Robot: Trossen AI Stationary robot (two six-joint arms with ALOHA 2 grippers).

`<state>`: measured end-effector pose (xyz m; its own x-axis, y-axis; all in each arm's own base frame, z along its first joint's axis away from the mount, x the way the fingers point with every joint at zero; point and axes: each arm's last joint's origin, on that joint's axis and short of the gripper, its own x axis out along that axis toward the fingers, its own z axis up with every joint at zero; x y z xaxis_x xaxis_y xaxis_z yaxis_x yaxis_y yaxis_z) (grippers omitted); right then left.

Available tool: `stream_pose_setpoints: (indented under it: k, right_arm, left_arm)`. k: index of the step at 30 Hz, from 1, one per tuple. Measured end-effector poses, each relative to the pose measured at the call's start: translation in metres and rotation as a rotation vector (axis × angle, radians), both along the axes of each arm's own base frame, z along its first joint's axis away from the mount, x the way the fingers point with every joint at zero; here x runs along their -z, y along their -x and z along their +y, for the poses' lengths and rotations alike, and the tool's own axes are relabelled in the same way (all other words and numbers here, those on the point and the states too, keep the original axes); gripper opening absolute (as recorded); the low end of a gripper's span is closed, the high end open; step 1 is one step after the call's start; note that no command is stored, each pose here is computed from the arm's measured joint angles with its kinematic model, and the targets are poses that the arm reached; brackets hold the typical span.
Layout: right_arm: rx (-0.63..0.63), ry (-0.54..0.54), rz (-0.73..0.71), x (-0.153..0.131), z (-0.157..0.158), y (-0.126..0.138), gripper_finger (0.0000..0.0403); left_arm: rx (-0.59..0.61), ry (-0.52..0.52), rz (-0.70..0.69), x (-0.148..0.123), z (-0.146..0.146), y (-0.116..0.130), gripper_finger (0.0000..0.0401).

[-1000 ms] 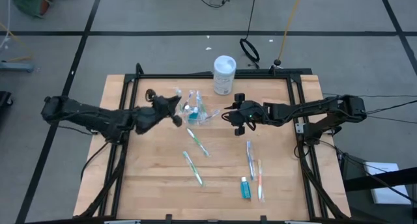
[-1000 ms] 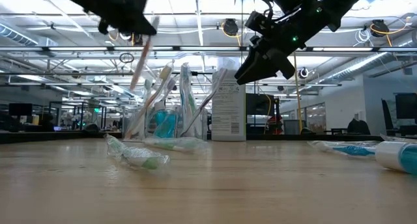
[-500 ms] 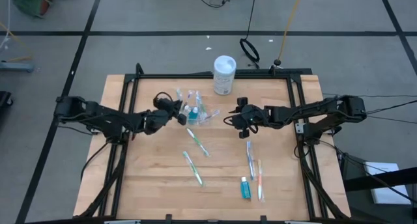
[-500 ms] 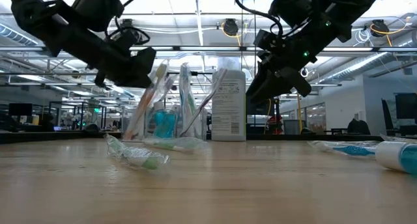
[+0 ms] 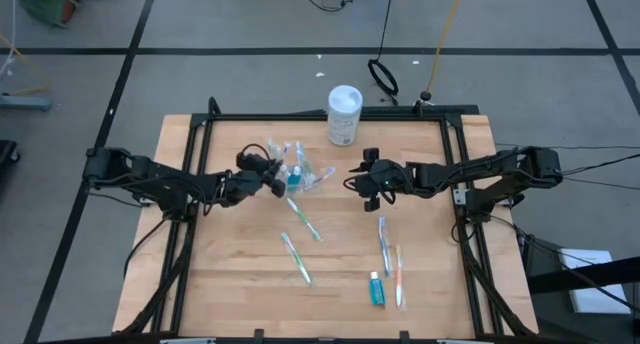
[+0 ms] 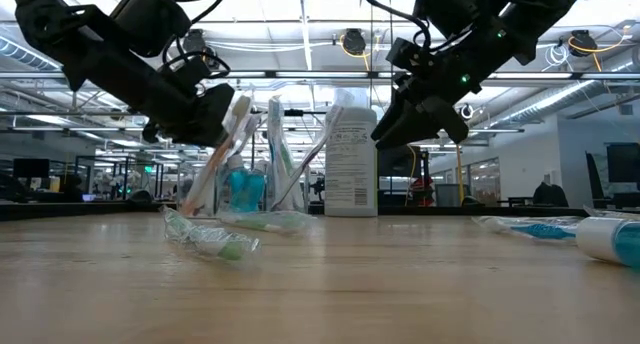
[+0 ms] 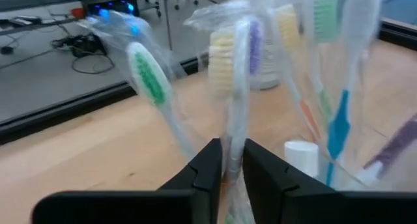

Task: Pick & Place toothbrushing station
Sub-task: Put the orange toothbrush into the transparent organizer

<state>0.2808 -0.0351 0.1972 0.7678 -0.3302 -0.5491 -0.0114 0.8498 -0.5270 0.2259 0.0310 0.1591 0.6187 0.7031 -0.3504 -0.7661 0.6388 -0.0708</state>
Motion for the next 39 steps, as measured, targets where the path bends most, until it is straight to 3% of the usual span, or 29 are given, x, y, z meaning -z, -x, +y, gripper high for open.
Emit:
stream_pose_setpoints:
  k: [7,15,20,27,33,39]
  right_arm:
    - [0.002,-0.003,-0.001,0.000,0.000,0.000,0.0160]
    - [0.016,-0.022,-0.010,0.000,0.000,0.000,0.0160]
    - [0.015,-0.021,-0.008,0.000,0.000,0.000,0.0160]
    - [0.015,-0.020,-0.008,0.000,0.000,0.000,0.0160]
    - [0.015,-0.020,-0.013,0.000,0.000,0.000,0.0160]
    - [0.001,0.002,-0.021,-0.002,0.000,-0.001,0.0160]
  left_arm:
    - [0.019,-0.005,0.008,-0.001,-0.001,0.000,0.0138]
    - [0.064,-0.041,-0.099,-0.033,-0.010,0.013,0.0187]
    - [0.109,-0.023,-0.139,-0.047,-0.017,0.024,0.0188]
    - [0.396,0.003,-0.139,-0.051,-0.033,0.022,0.0179]
    - [0.533,0.110,-0.130,-0.042,-0.040,0.016,0.0148]
    - [0.548,0.156,-0.107,-0.022,-0.035,-0.002,0.0111]
